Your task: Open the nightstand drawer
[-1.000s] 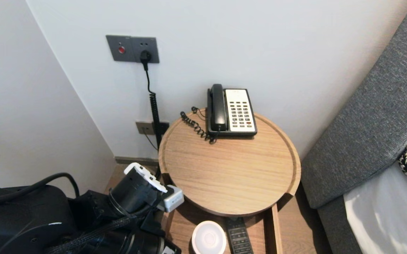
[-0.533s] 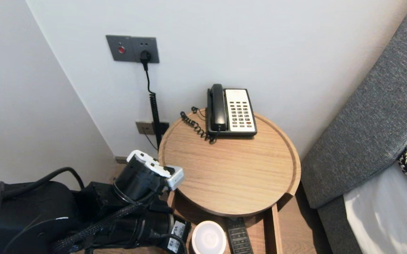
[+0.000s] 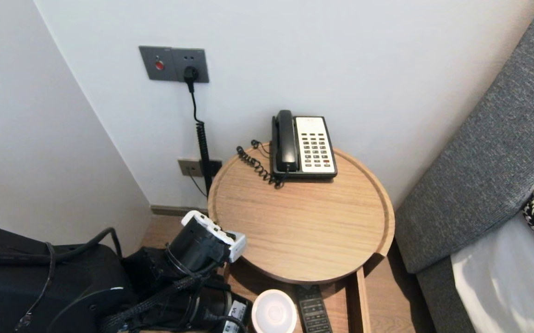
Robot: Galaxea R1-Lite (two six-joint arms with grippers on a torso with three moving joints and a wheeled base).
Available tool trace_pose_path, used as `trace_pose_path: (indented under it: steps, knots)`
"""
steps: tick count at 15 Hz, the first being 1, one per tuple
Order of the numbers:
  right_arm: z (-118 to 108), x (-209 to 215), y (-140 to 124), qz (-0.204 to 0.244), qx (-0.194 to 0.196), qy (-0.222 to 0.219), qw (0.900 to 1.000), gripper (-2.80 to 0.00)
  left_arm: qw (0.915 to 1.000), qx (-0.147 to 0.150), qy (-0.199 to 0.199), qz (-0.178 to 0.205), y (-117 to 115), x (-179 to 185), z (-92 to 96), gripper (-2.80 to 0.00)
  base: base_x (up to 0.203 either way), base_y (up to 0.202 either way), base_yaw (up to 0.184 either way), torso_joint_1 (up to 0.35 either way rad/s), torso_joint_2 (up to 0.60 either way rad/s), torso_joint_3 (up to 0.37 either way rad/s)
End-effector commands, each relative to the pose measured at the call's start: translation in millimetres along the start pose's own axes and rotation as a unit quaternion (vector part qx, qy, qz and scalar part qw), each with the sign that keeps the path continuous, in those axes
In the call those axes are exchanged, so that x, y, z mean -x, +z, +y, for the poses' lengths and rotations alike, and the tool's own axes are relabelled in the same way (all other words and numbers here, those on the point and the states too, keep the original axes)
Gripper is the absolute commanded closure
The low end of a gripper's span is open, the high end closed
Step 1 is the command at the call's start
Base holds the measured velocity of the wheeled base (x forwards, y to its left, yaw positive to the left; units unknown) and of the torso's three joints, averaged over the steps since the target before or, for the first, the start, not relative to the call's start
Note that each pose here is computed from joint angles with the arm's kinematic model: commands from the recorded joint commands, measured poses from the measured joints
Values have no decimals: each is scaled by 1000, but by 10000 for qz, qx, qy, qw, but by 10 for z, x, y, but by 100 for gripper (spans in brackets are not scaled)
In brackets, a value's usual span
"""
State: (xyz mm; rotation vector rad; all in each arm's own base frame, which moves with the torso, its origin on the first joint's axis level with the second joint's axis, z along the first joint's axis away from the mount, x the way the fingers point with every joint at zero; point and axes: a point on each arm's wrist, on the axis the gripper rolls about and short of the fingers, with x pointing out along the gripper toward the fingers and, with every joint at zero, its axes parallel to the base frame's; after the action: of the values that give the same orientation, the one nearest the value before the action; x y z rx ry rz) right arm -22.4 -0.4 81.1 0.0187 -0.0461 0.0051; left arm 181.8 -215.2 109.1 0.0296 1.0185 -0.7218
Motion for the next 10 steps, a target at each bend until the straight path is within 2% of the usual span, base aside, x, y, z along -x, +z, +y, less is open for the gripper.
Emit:
trace_pose_path:
  steps: [1, 8, 10]
  knots:
    - [-1, -17, -73, 131, 0, -3, 9999, 0, 9999, -95, 23, 132, -54, -29, 19, 0, 0, 0, 0, 0, 0, 0]
    - [-1, -17, -73, 132, 0, -3, 9999, 0, 9968, -714, -9, 350, -239, 21, 43, 0, 0, 0, 0, 0, 0, 0]
    - [-1, -17, -73, 131, 0, -3, 9999, 0, 9963, -767, -15, 392, -262, 18, 47, 0, 0, 0, 0, 0, 0, 0]
